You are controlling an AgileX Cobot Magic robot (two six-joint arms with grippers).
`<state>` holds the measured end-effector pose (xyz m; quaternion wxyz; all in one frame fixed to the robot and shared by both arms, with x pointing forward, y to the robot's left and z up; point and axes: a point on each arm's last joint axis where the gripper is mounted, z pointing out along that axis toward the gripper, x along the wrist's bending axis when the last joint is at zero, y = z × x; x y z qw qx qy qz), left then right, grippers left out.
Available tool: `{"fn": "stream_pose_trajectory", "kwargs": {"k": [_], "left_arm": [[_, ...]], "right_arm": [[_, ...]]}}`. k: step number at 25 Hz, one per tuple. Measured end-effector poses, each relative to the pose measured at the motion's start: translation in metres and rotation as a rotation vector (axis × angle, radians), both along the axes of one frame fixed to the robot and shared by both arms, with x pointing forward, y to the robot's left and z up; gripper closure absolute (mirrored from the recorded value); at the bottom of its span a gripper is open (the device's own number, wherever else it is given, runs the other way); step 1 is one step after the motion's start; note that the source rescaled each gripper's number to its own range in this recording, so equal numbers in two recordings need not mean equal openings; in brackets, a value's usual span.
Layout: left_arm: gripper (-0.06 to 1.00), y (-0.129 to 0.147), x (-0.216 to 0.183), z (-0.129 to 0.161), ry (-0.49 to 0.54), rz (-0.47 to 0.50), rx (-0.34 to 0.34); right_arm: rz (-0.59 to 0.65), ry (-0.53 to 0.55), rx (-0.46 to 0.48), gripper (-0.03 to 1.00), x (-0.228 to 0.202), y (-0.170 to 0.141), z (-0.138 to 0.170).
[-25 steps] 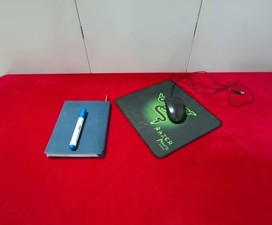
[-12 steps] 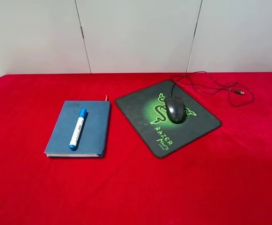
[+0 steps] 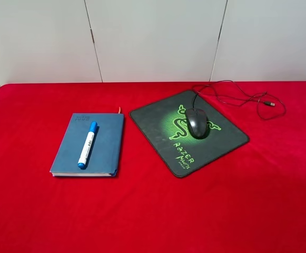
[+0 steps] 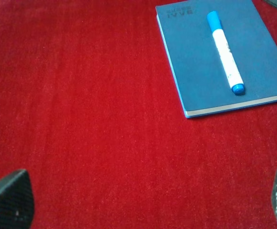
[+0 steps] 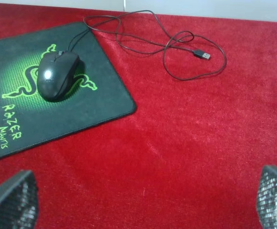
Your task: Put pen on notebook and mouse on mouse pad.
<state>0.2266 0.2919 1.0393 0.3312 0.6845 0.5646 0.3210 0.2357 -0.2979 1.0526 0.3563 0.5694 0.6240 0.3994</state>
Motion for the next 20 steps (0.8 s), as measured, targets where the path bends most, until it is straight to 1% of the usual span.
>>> {"fn": "stream_pose_trajectory", "kwargs": {"k": [20], "left_arm": [[-0.05,0.0000,0.0000,0.0000,0.000,0.000,0.000]], "right_arm": [[0.000,0.000,0.000,-0.03,0.0000,0.0000,0.0000]]}}
